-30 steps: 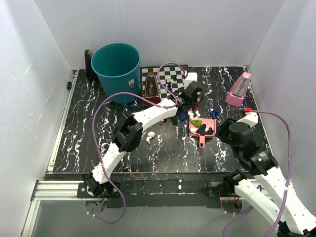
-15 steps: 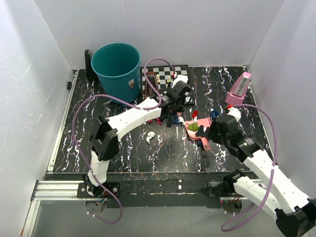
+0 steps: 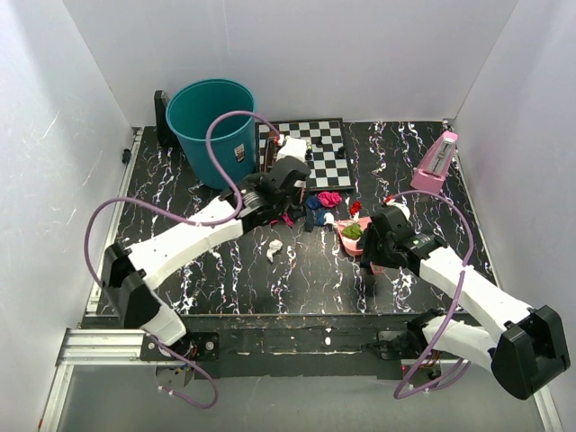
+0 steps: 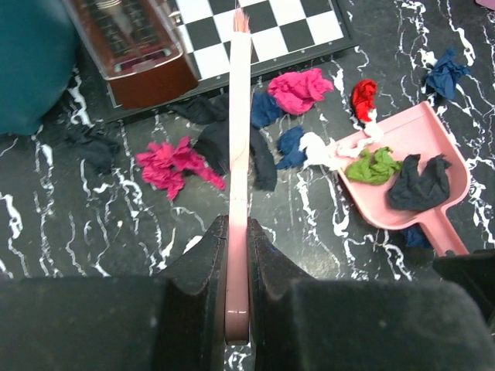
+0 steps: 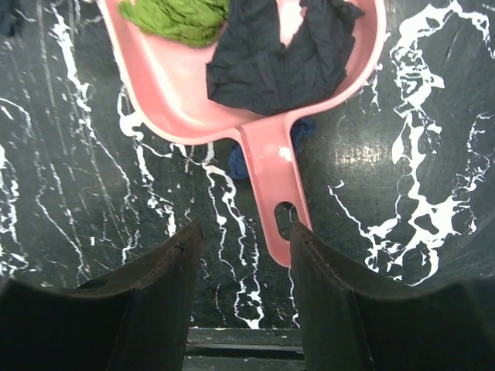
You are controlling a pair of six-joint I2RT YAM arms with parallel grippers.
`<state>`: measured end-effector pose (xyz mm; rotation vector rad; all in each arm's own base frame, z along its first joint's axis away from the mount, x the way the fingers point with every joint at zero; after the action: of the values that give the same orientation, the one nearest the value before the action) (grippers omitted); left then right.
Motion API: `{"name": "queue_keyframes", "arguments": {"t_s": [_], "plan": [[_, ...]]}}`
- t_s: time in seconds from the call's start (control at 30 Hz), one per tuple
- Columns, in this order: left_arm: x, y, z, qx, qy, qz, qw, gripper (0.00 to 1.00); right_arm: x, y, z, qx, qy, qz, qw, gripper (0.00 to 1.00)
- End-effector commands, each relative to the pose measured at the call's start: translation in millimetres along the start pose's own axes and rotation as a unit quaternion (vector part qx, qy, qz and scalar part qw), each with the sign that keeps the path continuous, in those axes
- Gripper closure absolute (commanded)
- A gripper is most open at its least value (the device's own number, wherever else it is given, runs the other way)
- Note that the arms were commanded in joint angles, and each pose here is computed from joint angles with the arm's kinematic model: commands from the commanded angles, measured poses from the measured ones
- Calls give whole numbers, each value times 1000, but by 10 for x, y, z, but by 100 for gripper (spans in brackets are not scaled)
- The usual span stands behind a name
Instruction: Sweep away the paper scraps from the table
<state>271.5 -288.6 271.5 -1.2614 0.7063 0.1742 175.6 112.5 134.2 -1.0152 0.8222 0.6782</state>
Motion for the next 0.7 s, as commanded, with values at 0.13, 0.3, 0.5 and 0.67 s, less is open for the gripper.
{"name": "queue_keyframes", "arguments": {"t_s": [0.13, 0.3, 0.5, 0.67], "plan": [[-403, 52, 313, -27, -20, -68, 997, 100, 143, 71, -104, 9, 49, 6, 999, 36], [-450, 148, 340, -38, -15, -66, 997, 100, 219, 80, -85, 3, 70, 19, 997, 39], [-476, 197, 343, -46, -8, -67, 997, 100, 168, 51, -35, 4, 59, 14, 998, 60], [-508, 220, 432, -60, -37, -73, 995, 100, 57, 7, 25, -5, 36, 7, 999, 69]]}}
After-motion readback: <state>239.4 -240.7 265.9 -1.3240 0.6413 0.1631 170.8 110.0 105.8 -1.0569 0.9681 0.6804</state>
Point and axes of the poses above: each gripper's point midway between its finger pads, its own x axis out along the fingers, its own z axis along the line the jaws close on, y = z × x, the point moved 6 cm from there along -x, back along the fingers, and after that the axes turned 12 degrees about x, right-handed, at the moved point
